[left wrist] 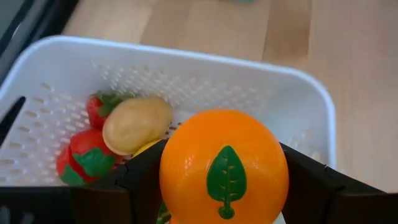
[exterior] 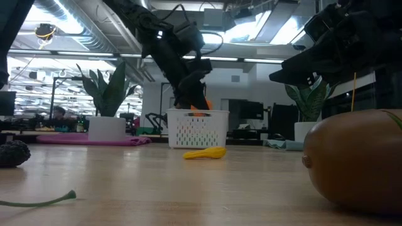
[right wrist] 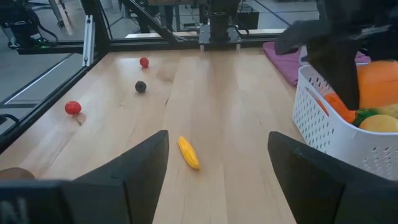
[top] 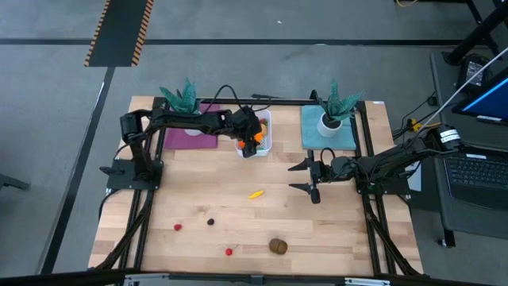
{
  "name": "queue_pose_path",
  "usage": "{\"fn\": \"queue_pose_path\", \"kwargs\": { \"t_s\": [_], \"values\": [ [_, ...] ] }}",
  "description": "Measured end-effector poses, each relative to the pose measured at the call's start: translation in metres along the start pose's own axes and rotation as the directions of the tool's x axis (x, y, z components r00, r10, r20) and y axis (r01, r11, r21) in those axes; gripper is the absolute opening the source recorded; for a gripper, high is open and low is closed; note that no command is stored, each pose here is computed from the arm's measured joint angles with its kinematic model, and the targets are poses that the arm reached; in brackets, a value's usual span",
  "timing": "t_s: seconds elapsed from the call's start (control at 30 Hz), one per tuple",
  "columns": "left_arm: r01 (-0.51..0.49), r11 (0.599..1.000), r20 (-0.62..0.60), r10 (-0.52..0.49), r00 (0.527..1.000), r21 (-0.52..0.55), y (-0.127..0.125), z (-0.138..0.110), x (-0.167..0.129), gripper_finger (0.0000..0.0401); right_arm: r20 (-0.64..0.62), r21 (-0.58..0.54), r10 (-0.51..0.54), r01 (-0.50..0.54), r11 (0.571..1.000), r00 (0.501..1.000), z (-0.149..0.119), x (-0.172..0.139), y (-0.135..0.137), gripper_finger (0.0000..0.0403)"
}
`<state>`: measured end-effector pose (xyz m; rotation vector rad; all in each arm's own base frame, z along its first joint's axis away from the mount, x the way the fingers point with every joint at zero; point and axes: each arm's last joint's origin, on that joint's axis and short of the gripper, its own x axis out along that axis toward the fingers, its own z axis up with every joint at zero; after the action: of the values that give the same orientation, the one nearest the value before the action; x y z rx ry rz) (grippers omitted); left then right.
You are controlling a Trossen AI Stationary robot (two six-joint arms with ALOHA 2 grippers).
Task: Pick and placing Produce into tupperware
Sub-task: Put the orange into the white bin, then put the black raspberry into the white bin
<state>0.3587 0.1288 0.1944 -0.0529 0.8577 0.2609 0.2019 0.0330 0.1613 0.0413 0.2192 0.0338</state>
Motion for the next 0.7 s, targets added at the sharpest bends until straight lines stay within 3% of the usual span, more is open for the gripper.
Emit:
{"fn": "queue_pose_path", "kwargs": {
  "t_s": [0.3, 0.7],
  "values": [
    [-0.002, 0.999, -0.004, 0.003, 1.0, 0.033, 0.0, -0.001, 0.003, 0.0277, 0.0, 0.0, -0.001, 0.001, 1.0, 1.0, 0.0, 0.0, 0.0, 0.0275],
    [0.006, 0.999, 0.044, -0.008, 0.999, 0.052, -0.009, 0.008, -0.014, 0.028, 0.0, -0.001, 0.0, 0.0, 1.0, 1.0, 0.0, 0.0, 0.0, 0.0275]
  ]
}}
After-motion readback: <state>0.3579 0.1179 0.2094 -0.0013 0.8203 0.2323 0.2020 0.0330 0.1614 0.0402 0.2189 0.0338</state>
